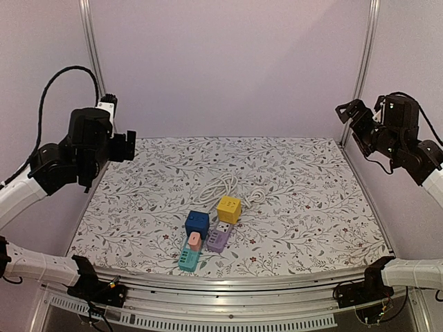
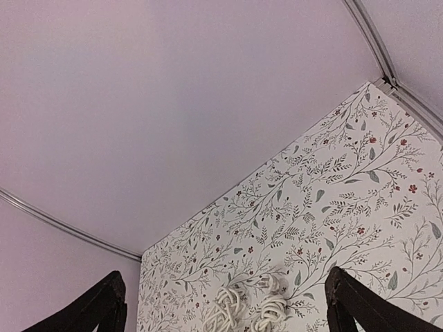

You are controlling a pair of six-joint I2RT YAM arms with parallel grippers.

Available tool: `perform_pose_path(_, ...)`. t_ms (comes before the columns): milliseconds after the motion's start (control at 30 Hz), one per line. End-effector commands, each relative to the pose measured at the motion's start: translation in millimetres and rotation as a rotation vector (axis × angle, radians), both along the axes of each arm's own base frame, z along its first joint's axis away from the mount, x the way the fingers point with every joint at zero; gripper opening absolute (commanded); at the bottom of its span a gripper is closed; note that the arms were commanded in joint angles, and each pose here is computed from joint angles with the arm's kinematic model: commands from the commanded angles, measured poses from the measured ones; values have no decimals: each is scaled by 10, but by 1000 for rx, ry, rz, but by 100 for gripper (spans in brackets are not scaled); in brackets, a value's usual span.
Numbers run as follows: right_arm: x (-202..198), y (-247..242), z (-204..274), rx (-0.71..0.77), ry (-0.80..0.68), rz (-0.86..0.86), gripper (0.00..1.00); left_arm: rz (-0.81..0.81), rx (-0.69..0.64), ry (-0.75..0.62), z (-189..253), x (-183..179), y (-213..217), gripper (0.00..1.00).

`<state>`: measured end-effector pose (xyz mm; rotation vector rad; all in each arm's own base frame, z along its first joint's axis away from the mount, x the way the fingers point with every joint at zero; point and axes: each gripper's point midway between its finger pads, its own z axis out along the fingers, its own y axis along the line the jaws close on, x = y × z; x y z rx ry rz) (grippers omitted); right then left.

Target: Insert the plug

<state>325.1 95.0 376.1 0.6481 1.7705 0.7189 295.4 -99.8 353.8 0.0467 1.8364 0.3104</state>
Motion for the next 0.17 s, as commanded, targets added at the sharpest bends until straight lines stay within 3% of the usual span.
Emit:
perform_pose_path(0,24,2,-97,-19,27,-1,99,21,11,-10,44,35,41,99)
perform_pose_path(133,52,-2,-135,-41,67,-8,99,19,9,-7,42,38,34,99)
